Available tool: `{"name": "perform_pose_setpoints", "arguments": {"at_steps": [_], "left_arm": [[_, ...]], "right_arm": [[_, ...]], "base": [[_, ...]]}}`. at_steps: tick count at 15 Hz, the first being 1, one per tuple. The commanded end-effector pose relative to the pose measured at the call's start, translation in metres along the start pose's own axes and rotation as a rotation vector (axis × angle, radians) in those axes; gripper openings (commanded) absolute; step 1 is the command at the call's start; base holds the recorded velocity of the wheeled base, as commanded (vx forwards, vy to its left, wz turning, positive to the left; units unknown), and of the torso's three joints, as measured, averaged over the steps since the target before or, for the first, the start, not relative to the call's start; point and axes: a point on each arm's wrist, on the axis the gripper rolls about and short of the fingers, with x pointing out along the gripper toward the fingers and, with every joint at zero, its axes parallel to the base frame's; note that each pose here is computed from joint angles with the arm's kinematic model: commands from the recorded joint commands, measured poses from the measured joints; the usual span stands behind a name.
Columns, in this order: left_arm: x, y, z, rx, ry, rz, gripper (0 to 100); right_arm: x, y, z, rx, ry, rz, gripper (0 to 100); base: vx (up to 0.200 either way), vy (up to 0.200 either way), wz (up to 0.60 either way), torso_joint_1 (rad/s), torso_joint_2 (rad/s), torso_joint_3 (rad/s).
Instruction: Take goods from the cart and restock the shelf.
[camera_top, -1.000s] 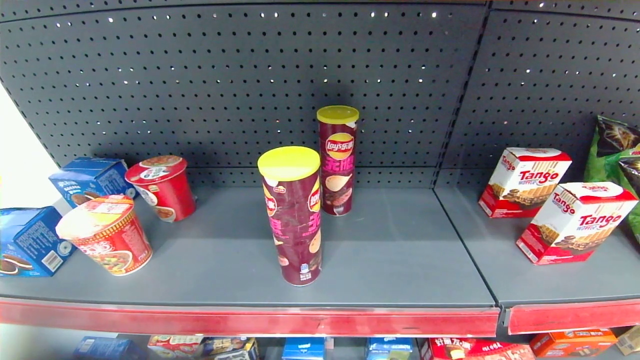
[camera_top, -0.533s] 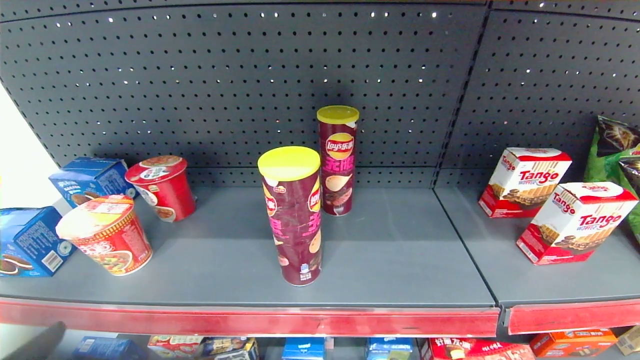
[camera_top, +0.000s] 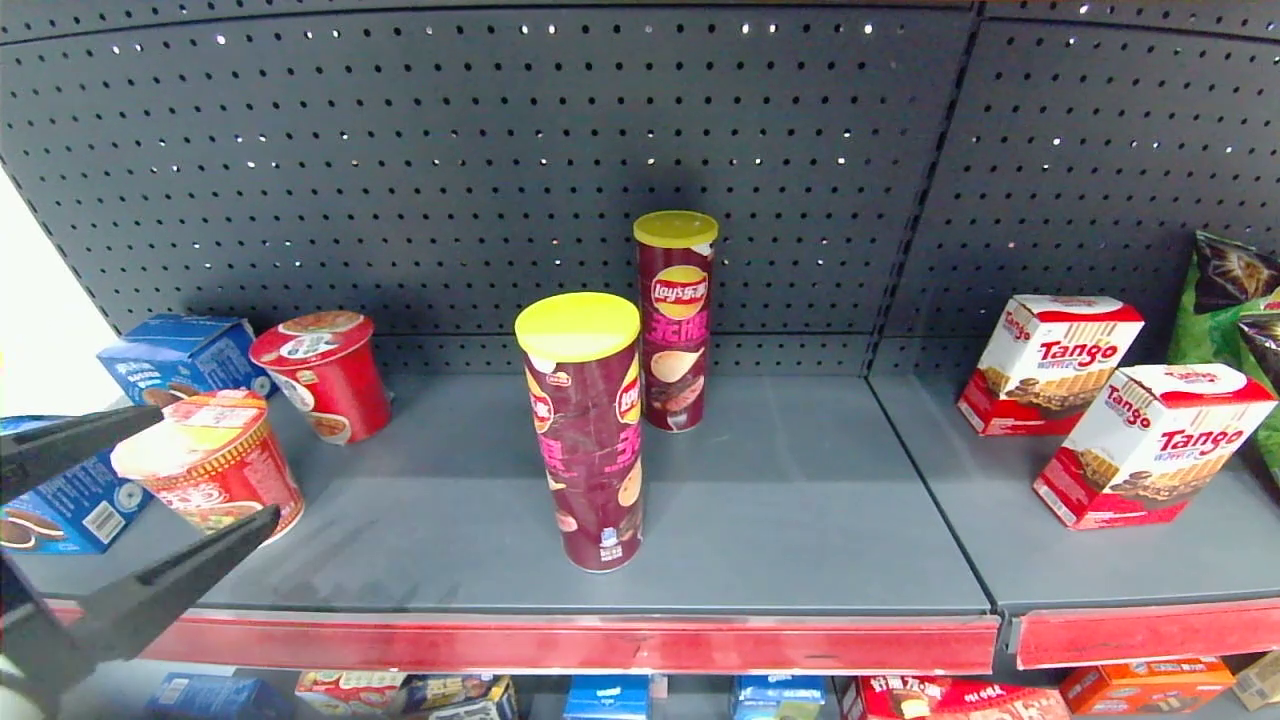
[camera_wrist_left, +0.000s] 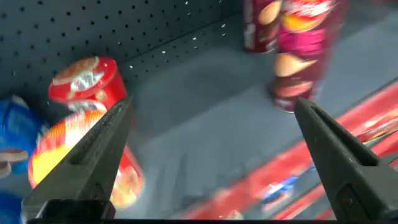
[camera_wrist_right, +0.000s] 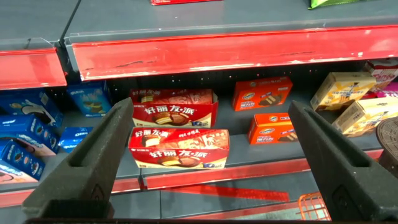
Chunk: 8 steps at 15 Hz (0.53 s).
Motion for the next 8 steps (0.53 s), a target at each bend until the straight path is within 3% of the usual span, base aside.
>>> {"name": "perform_pose_setpoints", "arguments": {"at_steps": [1, 5, 8], "left_arm": [[0.043, 0.015, -0.013, 0.001, 0.083, -0.074, 100], [0.061, 0.028, 0.005, 0.011, 0.049, -0.066, 100], [0.077, 0.032, 0.005, 0.019, 0.053, -0.085, 100]], "right_arm": [[0.0, 0.0, 0.0, 0.0, 0.003, 0.0, 100], [0.0, 0.0, 0.0, 0.0, 0.001, -0.002, 100], [0.0, 0.0, 0.0, 0.0, 0.001, 0.0, 100]], "base": [[0.0, 0.0, 0.0, 0.0, 0.0, 0.0], [0.0, 0.0, 0.0, 0.0, 0.0, 0.0], [0.0, 0.0, 0.0, 0.0, 0.0, 0.0]]}}
